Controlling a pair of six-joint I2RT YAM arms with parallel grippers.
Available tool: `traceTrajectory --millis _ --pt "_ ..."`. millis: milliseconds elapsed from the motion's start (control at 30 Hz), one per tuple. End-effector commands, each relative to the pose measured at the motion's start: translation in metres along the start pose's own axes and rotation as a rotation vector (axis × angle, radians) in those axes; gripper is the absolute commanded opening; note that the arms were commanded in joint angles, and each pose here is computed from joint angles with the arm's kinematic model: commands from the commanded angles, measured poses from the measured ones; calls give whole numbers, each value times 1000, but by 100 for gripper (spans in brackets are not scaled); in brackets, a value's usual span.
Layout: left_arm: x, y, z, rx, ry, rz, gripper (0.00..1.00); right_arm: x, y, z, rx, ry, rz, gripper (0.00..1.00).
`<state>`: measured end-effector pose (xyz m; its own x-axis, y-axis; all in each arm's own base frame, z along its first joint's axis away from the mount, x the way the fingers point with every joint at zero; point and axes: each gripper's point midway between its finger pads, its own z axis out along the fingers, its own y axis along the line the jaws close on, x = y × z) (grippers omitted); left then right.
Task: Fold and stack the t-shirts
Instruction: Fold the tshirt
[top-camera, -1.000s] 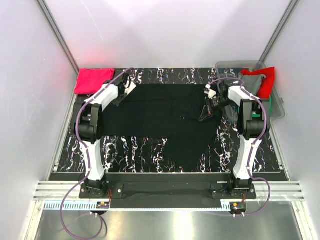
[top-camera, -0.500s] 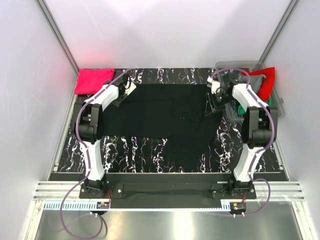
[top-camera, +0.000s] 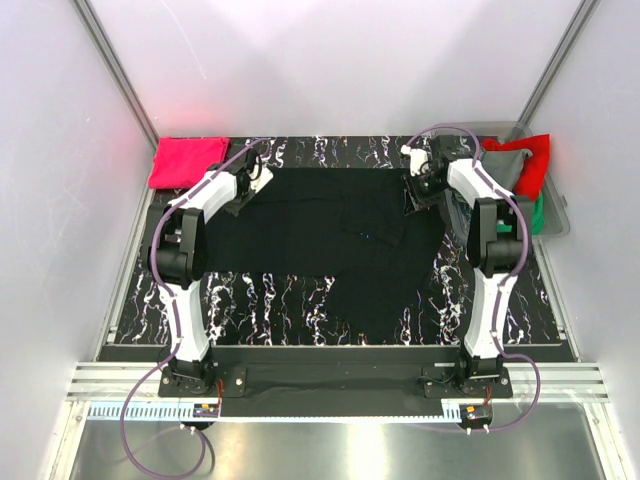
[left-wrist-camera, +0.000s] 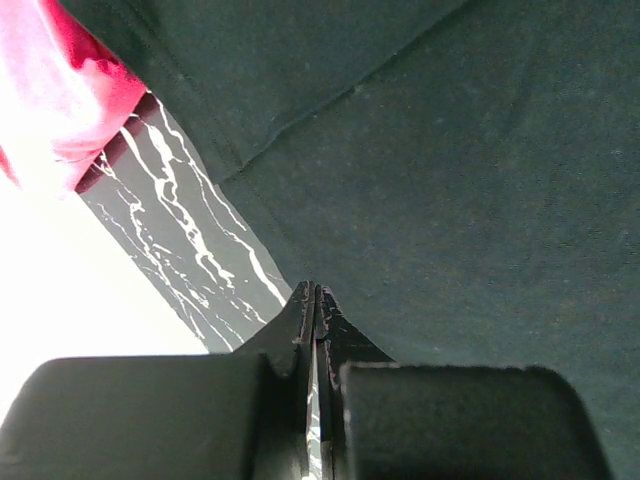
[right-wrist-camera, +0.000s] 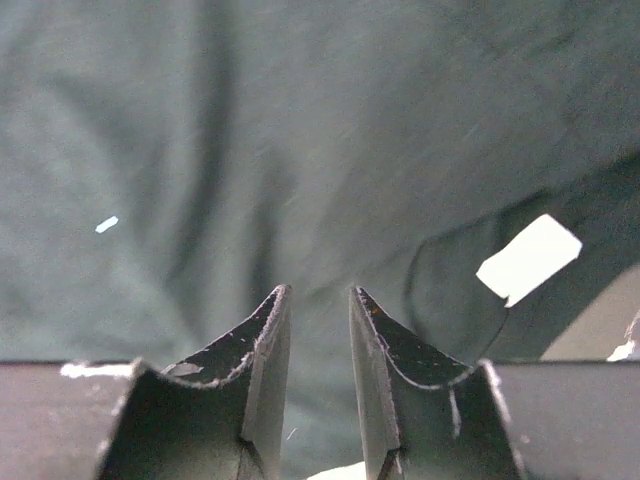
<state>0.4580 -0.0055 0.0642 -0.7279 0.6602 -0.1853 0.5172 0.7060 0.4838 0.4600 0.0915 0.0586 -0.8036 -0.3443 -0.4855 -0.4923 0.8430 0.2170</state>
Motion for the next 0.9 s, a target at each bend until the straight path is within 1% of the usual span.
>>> traceTrajectory --millis 0,133,167,333,367,600,767,867 --pt "-6 0 3 14 -25 -19 0 -30 -18 5 90 -45 -59 36" --pt "0 -3 10 24 -7 -19 0 -41 -37 13 144 -48 -93 36" --pt "1 -4 12 27 0 -18 0 -38 -41 21 149 -31 -89 36" --pt "7 -7 31 44 33 -18 0 -39 -66 32 240 -3 -102 35" --pt "5 -5 33 41 32 -18 0 -36 -69 39 243 10 -100 35" --pt "1 -12 58 68 65 2 0 -34 -76 50 256 21 -90 35" --pt "-4 -10 63 67 68 2 0 -34 -81 50 278 20 -101 36" --pt "-3 -9 51 70 59 -6 0 -43 -80 43 289 -5 -111 36"
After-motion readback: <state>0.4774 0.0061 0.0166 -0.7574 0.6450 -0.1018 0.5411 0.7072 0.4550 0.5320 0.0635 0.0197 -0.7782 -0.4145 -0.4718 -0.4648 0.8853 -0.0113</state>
